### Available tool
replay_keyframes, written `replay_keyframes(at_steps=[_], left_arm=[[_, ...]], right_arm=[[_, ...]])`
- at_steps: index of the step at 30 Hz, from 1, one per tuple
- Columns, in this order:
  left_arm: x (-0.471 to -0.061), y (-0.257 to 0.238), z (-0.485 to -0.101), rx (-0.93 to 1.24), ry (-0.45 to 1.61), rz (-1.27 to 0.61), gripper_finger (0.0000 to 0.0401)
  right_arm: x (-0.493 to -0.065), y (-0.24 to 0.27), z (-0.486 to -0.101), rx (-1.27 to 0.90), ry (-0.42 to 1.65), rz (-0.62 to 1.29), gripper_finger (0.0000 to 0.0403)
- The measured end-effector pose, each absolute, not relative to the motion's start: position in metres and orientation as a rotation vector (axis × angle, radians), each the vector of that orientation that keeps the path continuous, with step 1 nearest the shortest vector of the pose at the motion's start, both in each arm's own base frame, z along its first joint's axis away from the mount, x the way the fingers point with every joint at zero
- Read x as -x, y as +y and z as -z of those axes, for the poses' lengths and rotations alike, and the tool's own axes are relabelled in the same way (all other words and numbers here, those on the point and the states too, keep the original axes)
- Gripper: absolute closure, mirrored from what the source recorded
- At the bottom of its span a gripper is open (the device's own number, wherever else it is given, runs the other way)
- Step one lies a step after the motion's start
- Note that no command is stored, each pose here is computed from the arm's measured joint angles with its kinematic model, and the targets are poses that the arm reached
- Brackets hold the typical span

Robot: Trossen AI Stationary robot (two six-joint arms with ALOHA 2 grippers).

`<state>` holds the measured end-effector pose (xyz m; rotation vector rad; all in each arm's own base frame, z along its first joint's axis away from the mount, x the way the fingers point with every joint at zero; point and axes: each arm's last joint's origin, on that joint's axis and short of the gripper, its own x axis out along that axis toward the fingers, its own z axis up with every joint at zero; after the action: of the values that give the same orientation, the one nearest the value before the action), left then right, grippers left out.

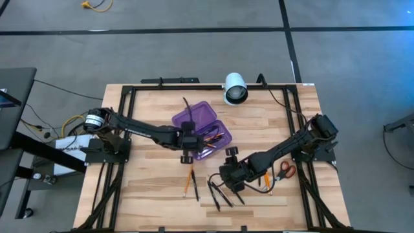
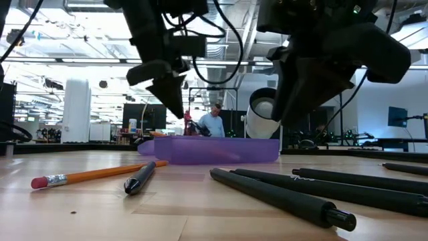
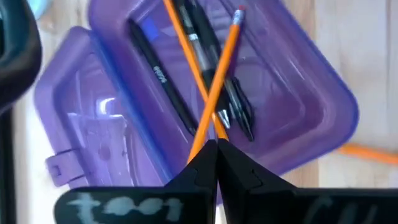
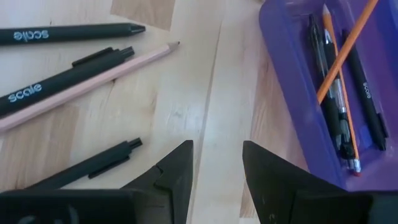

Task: Pick & place school supplies into a supply box
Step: Put the orange pencil into the purple supply box

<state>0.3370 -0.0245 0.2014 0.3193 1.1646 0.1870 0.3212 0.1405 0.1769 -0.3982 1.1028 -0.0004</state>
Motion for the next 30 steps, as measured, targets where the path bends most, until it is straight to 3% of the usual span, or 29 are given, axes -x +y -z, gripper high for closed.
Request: replay_keyframes(at_steps=[5,18,30], left_arm=[[-0.344,-0.015,-0.197,-0.352,1.153,-0.045,0.039],[-0.351,0.005,-0.178,-0.369,1.218,-0.016,0.0271],[-0.354,0.011,-0.162,-0.344,1.266,-0.03,0.0279]], right_arm=[[-0.323,0.141,-0.178,0.396,1.083,0.008,0.0269],[-0.317,0.138,-0.164,0.403,1.098,0.011,0.0269],[-0.32,0.138,-0.166,0.393,1.067,0.004,0.0269]])
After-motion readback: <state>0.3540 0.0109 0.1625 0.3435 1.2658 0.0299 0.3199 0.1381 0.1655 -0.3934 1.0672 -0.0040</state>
